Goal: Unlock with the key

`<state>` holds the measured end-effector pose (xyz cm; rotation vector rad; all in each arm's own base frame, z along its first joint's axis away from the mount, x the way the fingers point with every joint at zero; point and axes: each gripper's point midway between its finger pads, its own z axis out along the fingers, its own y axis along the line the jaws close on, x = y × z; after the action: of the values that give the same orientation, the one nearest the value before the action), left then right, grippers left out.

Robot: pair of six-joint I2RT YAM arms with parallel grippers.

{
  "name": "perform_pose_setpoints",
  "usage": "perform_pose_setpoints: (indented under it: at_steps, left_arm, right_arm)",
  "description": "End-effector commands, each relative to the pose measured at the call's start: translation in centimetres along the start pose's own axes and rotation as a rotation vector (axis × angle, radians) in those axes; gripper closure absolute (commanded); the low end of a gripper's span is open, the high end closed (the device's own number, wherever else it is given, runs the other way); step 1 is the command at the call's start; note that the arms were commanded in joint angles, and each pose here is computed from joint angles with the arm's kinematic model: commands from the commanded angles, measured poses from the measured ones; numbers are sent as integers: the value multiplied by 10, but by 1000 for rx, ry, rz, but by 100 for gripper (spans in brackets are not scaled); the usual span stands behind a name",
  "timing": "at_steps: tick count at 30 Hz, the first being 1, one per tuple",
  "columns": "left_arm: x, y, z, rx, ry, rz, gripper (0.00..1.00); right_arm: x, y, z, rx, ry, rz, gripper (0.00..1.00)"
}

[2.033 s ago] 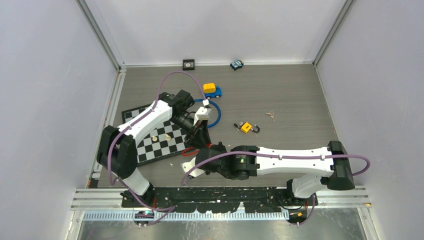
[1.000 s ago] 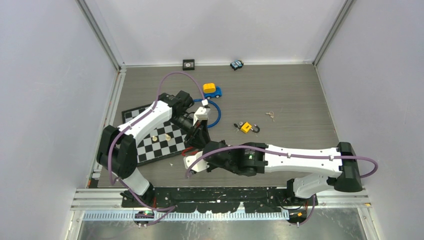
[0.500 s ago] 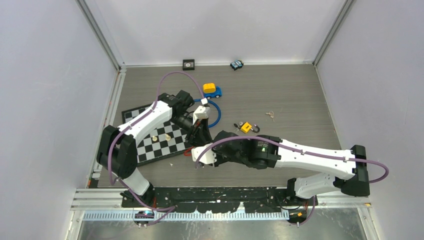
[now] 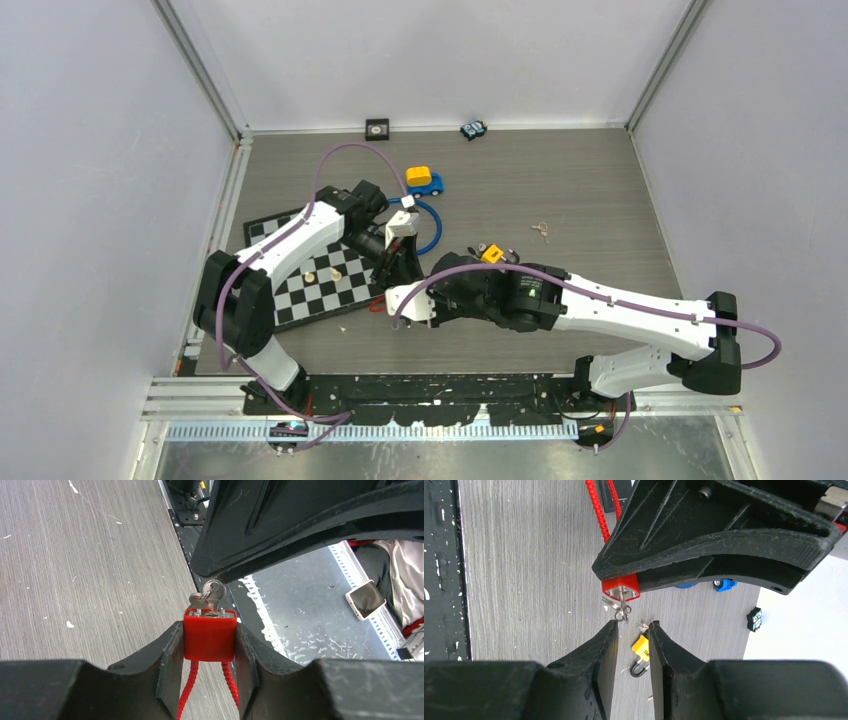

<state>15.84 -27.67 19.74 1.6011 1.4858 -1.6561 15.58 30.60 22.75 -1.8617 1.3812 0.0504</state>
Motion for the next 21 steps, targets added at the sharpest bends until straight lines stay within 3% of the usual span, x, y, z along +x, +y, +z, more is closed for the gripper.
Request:
perform_pose_setpoints:
  at_steps: [1,6,13,21]
  left_arm:
    - [-19,-11,-2,16,-62,61,100]
    - [-20,-12,-2,19,-66,61,100]
    - [-20,-13,-2,20,-69,64,100]
    - [-18,-13,-1,21,-69,59,100]
  right_arm:
    - [-16,-11,-5,16,-50,23,67]
    - [-16,-12,-1,20,-39,12,75]
    - [-15,-12,4,24,-27,3,80]
    - [-17,-10,6,10,-30,3,99]
